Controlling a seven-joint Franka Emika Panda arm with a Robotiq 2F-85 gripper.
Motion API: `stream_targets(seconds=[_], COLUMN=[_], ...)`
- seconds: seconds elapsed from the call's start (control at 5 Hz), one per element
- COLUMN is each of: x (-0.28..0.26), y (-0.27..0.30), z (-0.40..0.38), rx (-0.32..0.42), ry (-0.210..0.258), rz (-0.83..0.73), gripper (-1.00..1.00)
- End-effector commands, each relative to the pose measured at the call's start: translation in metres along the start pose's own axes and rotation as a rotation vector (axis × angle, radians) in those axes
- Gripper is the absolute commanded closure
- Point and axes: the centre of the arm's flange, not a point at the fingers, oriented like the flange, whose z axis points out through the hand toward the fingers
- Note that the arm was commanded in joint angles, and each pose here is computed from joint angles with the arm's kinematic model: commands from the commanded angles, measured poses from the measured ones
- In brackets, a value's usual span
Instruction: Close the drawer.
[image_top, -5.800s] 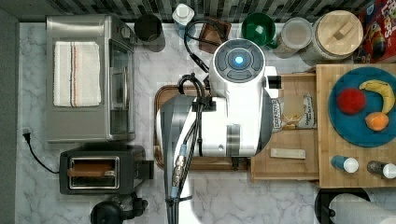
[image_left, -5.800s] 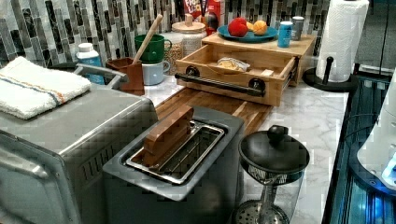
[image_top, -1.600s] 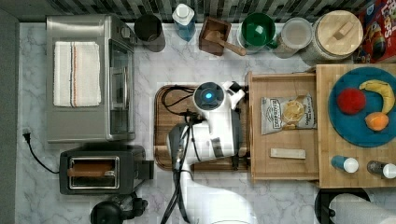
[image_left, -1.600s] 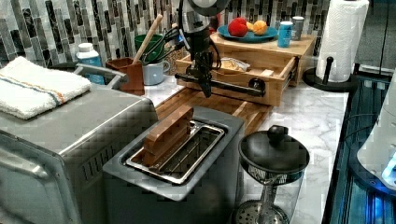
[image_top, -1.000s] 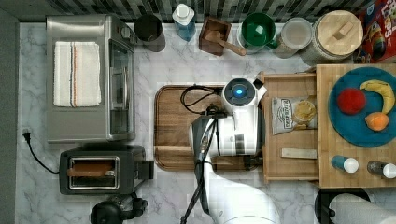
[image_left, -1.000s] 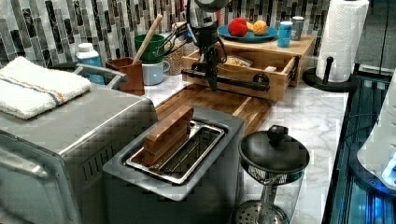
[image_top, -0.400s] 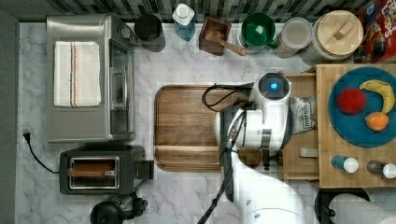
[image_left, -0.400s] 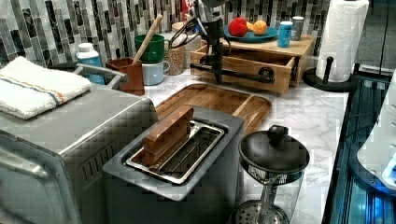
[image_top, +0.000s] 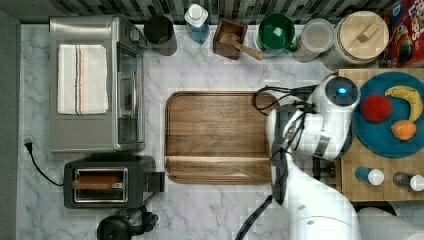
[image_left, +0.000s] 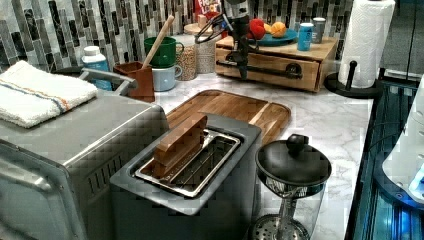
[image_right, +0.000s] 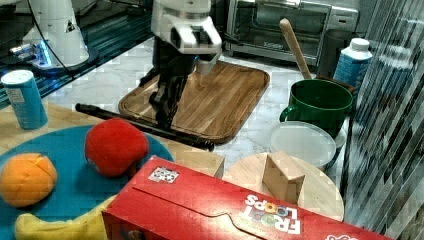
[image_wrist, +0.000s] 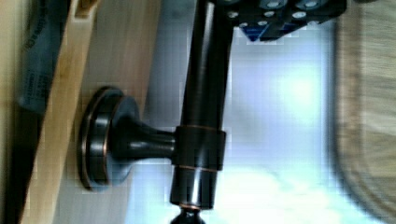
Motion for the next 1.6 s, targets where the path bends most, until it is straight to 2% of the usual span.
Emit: stream_targets(seconds=[0.2, 0.6, 1.0, 1.2, 1.6], x=[-0.047, -0.048, -0.048, -0.039, -0.039], y=[0.172, 0.167, 0.138, 0.123, 0.123], z=[-0.040, -0.041, -0.047, -0.051, -0.051], rx=[-0.080, -0.066, -0.071, -0.078, -0.078], ry=[0.097, 0.102, 0.114, 0.092, 0.092], rz=[0.172, 0.186, 0.225, 0.258, 0.258], gripper=[1.00, 1.00, 1.00, 1.00, 1.00])
